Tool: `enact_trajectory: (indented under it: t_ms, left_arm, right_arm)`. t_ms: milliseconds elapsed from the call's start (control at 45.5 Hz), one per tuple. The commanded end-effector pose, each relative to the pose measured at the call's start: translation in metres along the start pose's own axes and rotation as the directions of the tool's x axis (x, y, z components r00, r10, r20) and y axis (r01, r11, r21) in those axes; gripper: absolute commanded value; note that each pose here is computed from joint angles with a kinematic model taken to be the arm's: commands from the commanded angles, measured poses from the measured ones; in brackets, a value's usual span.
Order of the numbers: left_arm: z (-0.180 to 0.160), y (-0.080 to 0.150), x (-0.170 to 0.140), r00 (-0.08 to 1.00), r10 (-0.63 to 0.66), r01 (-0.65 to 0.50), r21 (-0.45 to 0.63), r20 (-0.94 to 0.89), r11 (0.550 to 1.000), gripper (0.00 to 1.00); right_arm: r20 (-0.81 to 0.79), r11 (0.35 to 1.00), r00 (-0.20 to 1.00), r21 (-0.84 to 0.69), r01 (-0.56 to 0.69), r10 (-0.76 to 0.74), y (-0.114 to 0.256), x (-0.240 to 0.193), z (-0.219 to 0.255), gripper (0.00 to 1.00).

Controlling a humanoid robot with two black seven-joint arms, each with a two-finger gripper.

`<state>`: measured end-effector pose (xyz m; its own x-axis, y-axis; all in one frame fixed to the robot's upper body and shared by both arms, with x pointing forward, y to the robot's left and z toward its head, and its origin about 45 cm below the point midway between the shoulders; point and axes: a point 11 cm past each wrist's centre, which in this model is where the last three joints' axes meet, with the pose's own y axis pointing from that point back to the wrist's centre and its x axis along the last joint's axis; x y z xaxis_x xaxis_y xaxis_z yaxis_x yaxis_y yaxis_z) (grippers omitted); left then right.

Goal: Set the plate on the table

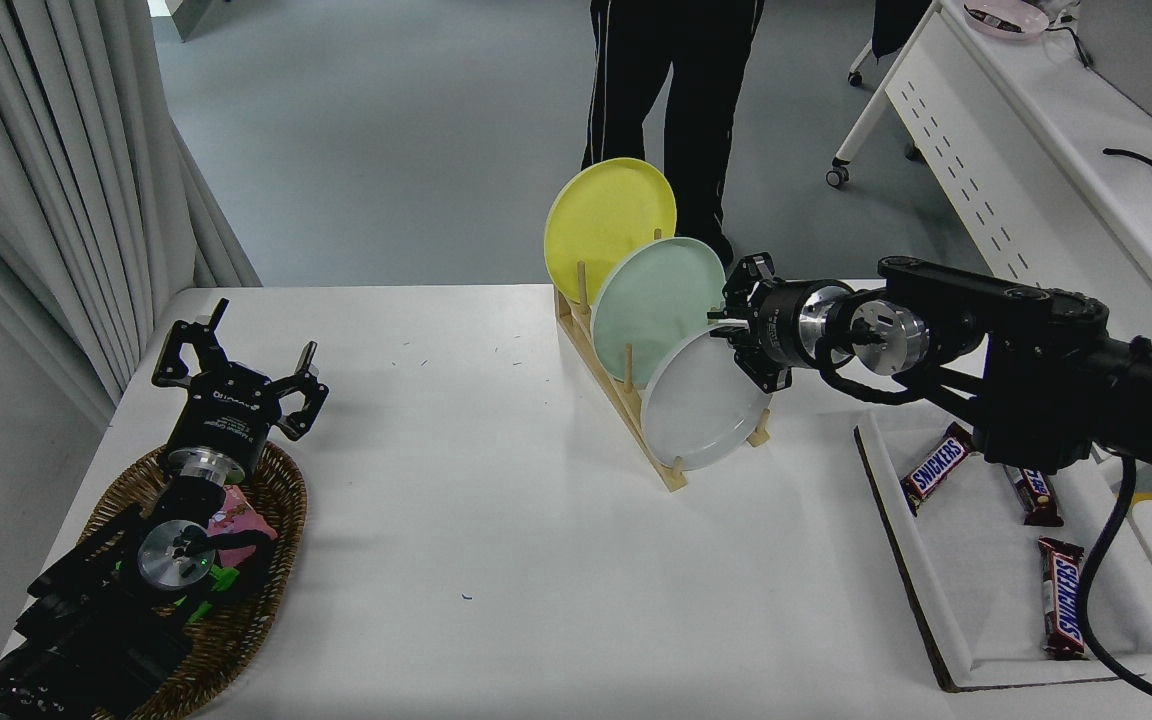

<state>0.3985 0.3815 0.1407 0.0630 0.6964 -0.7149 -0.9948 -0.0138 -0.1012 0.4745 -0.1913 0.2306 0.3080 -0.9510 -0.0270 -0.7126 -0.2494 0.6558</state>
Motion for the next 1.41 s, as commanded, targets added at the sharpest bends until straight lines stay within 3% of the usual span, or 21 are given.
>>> enact_trajectory:
  t_ms: [0,352,659,879,1385]
  left_arm:
    - [0.0,0.0,0.0,1.0,0.0,0.0,0.0,0.0,1.0,1.0]
    - [0.0,0.0,0.0,1.0,0.0,0.0,0.0,0.0,1.0,1.0]
    - [0.0,0.0,0.0,1.0,0.0,0.0,-0.001,0.0,1.0,1.0]
    - [0.0,0.0,0.0,1.0,0.0,0.0,-0.001,0.0,1.0,1.0]
    - [0.0,0.0,0.0,1.0,0.0,0.0,0.0,0.0,1.0,1.0]
  right_arm:
    - [0.002,1.0,1.0,0.001,0.001,-0.001,0.0,0.0,0.0,0.12]
    - [0.002,1.0,1.0,0.002,0.009,-0.009,0.0,-0.002,-0.001,0.0]
    - [0.003,1.0,1.0,-0.008,0.025,-0.025,0.006,-0.003,-0.011,0.0]
    - [0.011,0.999,0.999,0.009,0.033,-0.033,0.034,0.004,-0.055,0.0]
    - [0.243,0.956,0.925,0.077,0.282,-0.292,0.1,-0.057,-0.114,0.0]
